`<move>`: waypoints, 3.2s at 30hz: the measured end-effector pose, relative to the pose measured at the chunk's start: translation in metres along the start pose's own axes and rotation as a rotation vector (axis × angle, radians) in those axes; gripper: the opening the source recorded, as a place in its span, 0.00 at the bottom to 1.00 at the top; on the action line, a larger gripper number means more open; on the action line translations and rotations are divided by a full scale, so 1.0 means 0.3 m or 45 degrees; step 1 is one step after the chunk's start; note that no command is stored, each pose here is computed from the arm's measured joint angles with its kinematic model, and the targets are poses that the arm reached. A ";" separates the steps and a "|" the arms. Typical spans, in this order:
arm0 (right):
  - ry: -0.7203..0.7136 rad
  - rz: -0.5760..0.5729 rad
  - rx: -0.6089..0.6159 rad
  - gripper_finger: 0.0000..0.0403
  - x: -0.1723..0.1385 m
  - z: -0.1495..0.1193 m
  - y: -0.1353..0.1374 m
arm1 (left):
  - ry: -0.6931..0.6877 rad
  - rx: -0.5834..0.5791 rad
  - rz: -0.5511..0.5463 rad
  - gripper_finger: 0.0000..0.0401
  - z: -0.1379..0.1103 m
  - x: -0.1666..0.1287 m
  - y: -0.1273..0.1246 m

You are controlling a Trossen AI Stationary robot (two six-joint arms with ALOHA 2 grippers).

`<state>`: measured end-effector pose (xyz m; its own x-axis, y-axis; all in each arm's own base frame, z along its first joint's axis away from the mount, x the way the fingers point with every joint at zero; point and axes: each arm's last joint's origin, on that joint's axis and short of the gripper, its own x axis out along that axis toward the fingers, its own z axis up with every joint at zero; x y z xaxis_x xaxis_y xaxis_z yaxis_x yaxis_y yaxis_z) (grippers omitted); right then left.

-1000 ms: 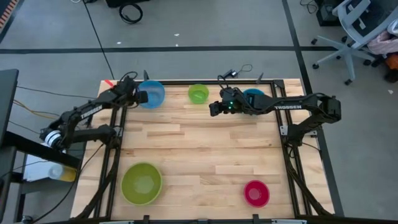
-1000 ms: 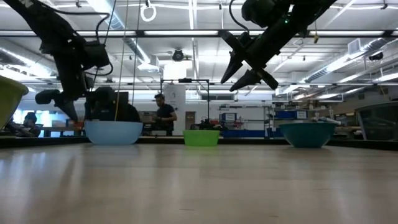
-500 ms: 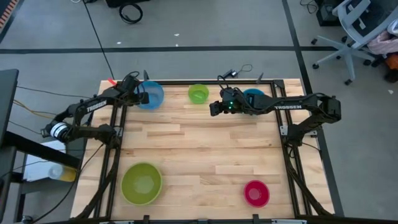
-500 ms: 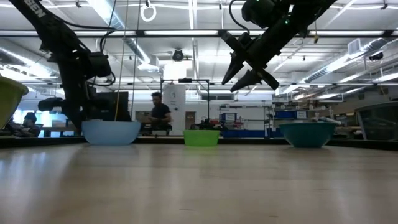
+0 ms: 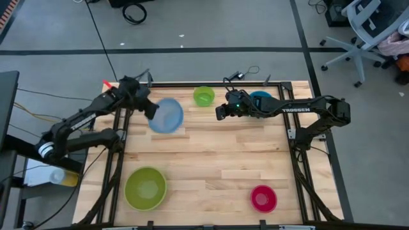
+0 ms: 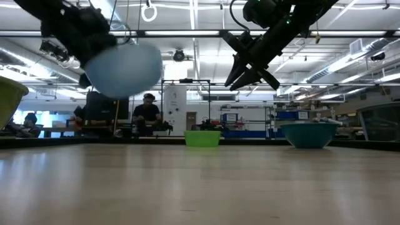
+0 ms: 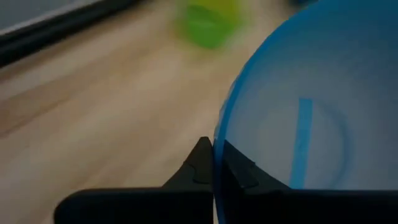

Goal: Nest bowls inside each other
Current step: Stack the light blue bowl on top of the the bottom green bowl, then stack the top blue bowl on top of the the light blue bowl

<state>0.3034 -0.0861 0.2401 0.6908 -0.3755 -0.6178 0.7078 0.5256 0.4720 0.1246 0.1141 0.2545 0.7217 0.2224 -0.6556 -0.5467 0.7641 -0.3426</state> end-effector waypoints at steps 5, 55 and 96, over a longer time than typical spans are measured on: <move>0.008 0.004 -0.006 0.20 0.002 0.007 -0.008 | 0.209 0.304 -0.269 0.00 -0.036 -0.061 -0.163; 0.087 -0.049 -0.058 0.20 -0.009 -0.046 0.007 | 0.763 0.426 -0.191 0.64 -0.421 -0.095 -0.597; 0.593 -0.755 -0.494 0.06 0.083 -0.091 -0.282 | -0.016 -0.246 0.366 0.62 0.044 -0.020 -0.406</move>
<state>0.2566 -0.1191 0.1678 0.0299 -0.3638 -0.9310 0.7744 0.5974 -0.2085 0.1926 0.0277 0.3091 0.5308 0.4201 -0.7360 -0.7978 0.5408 -0.2667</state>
